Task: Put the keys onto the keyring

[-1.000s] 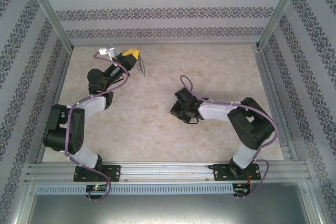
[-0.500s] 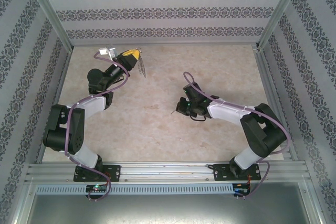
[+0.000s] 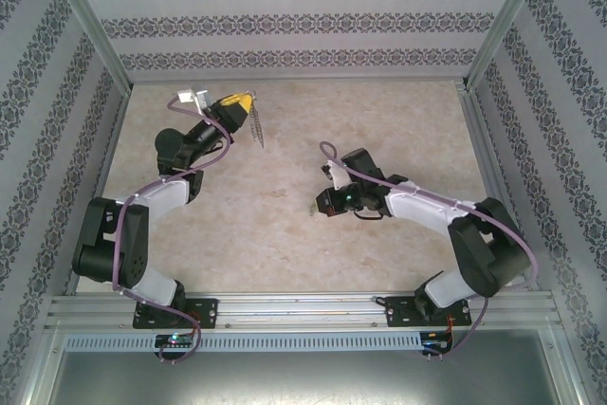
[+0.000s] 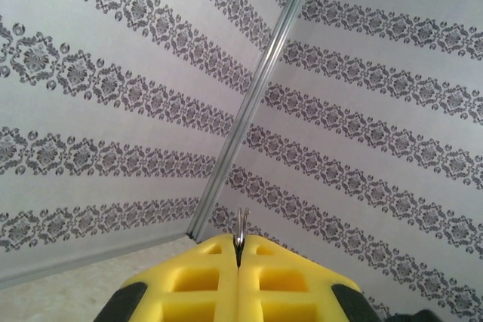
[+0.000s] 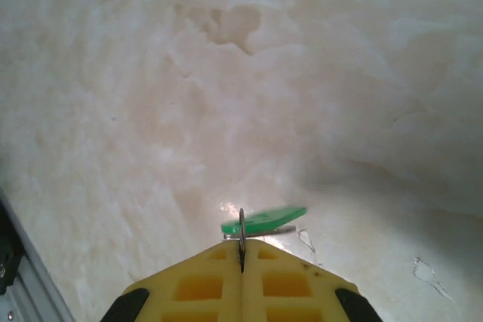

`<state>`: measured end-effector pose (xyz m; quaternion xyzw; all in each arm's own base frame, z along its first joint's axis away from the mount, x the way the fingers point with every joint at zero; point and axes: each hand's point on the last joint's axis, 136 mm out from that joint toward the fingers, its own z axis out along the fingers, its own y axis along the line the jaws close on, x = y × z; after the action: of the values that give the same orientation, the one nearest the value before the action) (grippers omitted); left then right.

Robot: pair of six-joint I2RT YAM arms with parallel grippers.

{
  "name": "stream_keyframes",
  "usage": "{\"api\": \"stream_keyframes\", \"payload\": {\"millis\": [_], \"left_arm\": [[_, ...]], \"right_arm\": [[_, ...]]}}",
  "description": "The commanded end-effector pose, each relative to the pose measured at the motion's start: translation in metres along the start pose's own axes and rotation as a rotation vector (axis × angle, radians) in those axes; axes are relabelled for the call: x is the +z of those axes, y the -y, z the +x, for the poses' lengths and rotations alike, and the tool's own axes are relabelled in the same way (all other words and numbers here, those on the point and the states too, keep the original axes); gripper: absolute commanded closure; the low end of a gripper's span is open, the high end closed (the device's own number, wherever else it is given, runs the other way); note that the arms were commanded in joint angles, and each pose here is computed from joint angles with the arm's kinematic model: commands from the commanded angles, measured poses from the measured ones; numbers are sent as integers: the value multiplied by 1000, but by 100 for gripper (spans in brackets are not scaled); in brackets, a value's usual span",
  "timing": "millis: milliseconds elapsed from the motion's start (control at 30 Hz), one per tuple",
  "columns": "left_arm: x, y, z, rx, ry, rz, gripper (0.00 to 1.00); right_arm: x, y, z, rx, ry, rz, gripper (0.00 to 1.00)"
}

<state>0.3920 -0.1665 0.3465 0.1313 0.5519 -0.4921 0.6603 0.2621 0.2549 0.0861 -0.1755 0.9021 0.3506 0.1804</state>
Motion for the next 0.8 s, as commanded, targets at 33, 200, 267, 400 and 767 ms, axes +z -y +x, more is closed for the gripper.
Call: {"api": "stream_keyframes", "payload": {"millis": [33,200,267,400,767], "left_arm": [[2,24,10,16,-42,60,100],[5,39,33,20,-119,92,100],[5,45,41,31,-149,100,100],[6,54,58,68,-219,109,100],[15,77,94,179,-372,135,100]], "right_arm": [[-28,-23,-31,-166,143,-127,100],[-60,-43,-53,-273,264,-216,100],[-72,-47,-61,-302,317,-227,100],[-95,-48,-81,-331,412,-224,100],[-140,-63,-113,-421,601,-167,100]]}}
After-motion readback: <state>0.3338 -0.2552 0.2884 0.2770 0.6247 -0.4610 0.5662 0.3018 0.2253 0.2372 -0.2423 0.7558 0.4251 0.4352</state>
